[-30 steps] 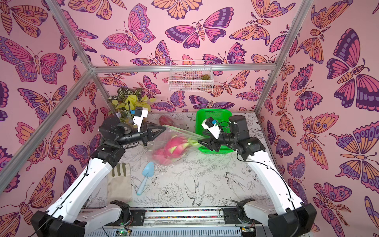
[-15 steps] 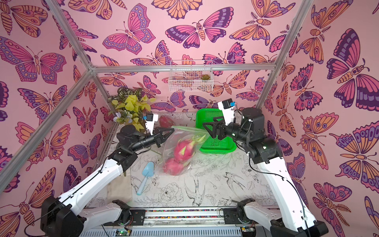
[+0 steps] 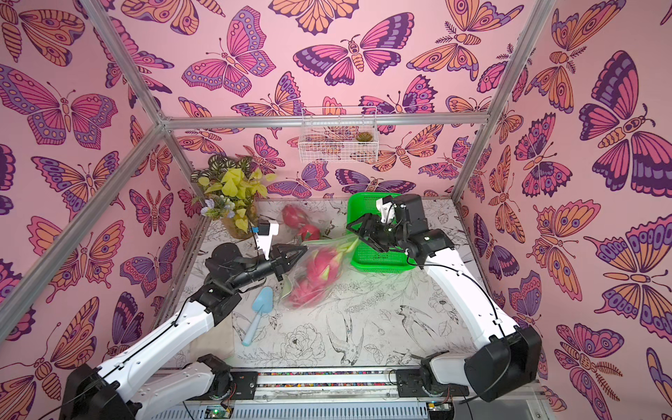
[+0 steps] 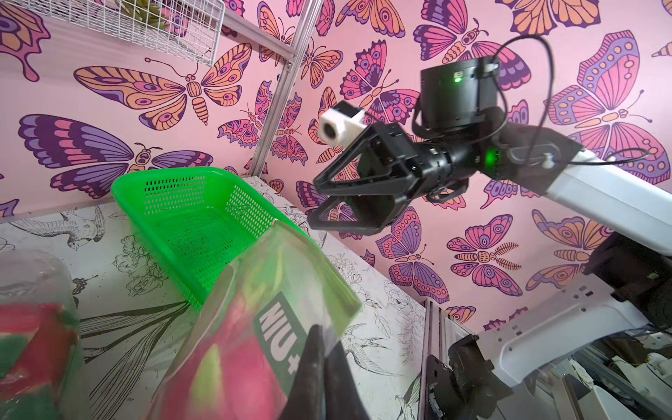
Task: Open the zip-top bag and take out the dragon fruit
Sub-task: Place the zipper food storage bag at the center of the board.
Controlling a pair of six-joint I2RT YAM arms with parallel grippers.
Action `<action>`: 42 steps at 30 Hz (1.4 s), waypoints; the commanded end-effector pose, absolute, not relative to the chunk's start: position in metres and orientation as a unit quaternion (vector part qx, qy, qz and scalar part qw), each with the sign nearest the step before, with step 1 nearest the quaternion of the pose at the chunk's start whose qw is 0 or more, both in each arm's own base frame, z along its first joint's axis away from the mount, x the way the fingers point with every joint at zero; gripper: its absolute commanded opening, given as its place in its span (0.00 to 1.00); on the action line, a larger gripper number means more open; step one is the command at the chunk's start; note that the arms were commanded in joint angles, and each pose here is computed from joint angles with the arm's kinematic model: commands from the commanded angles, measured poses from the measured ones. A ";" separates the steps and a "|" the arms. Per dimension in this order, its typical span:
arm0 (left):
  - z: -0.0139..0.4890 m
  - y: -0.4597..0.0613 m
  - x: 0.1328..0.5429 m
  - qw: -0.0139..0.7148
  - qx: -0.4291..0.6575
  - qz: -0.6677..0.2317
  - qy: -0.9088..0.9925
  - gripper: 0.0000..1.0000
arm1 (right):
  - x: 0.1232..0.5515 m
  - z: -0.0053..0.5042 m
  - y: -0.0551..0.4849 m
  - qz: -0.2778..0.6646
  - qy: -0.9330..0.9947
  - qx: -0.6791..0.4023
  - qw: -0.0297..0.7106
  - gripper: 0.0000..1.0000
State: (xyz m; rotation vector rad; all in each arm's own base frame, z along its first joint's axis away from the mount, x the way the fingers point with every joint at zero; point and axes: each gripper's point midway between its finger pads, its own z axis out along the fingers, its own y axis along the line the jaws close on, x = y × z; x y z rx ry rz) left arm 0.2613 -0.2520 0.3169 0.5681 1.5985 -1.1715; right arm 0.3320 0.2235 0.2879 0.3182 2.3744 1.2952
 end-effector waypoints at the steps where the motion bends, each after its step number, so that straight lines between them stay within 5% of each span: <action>1: 0.313 -0.252 0.250 0.519 0.259 -0.487 0.653 0.00 | 0.331 0.289 0.236 0.486 0.840 0.150 0.189 0.68; 14: 0.292 -0.243 0.241 0.513 0.251 -0.475 0.670 0.00 | 0.321 0.255 0.258 0.486 0.844 0.160 0.159 0.46; 20: 0.291 -0.248 0.226 0.487 0.296 -0.475 0.670 0.00 | 0.327 0.255 0.262 0.482 0.848 0.145 0.166 0.07; 22: 0.298 -0.250 0.219 0.479 0.321 -0.476 0.665 0.12 | 0.328 0.263 0.264 0.485 0.846 0.133 0.177 0.00; 25: 0.316 -0.251 0.210 0.459 0.342 -0.478 0.666 0.44 | 0.327 0.276 0.263 0.483 0.846 0.119 0.191 0.00; 28: 0.337 -0.249 0.211 0.440 0.333 -0.470 0.689 0.63 | 0.322 0.295 0.262 0.472 0.853 0.087 0.203 0.00; 42: 0.339 -0.274 0.240 0.279 0.212 -0.424 0.835 0.68 | 0.275 0.318 0.283 0.391 0.903 -0.023 0.177 0.02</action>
